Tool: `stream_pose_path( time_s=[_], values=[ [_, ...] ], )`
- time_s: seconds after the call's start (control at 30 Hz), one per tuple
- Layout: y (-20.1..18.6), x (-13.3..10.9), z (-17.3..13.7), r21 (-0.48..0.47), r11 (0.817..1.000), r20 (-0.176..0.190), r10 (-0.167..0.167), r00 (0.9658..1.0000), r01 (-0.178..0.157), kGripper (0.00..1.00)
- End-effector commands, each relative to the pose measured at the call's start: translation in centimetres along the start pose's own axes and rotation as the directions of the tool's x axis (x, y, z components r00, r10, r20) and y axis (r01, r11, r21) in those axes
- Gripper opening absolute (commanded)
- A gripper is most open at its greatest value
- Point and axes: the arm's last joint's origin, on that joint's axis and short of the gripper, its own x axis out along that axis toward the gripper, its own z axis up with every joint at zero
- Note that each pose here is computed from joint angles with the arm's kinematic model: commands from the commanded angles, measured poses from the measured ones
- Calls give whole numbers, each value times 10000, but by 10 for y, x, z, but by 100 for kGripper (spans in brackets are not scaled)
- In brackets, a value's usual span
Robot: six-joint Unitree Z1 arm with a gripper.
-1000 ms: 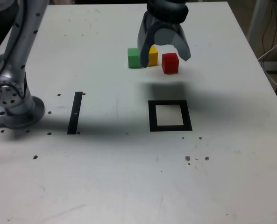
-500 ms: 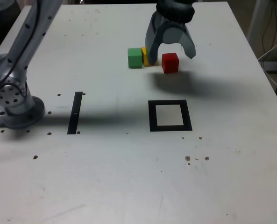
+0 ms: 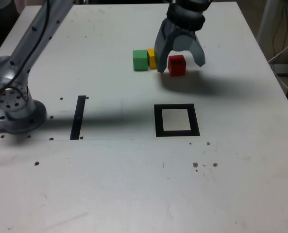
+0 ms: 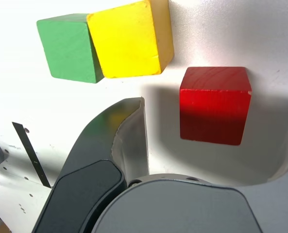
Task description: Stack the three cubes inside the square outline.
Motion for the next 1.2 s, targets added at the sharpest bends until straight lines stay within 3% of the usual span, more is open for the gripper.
stream_pose_path(
  time_s=[0.0, 0.3, 0.73, 1.17],
  values=[
    [1, 3, 4, 14, 10000, -40, -37, 10000, 37, 98],
    [4, 6, 7, -52, 9998, -65, -201, 9998, 201, 83],
    [4, 6, 7, -99, 9997, -64, -236, 9997, 236, 35],
    [4, 5, 6, -83, 9997, -88, -217, 9997, 216, 34]
  ],
)
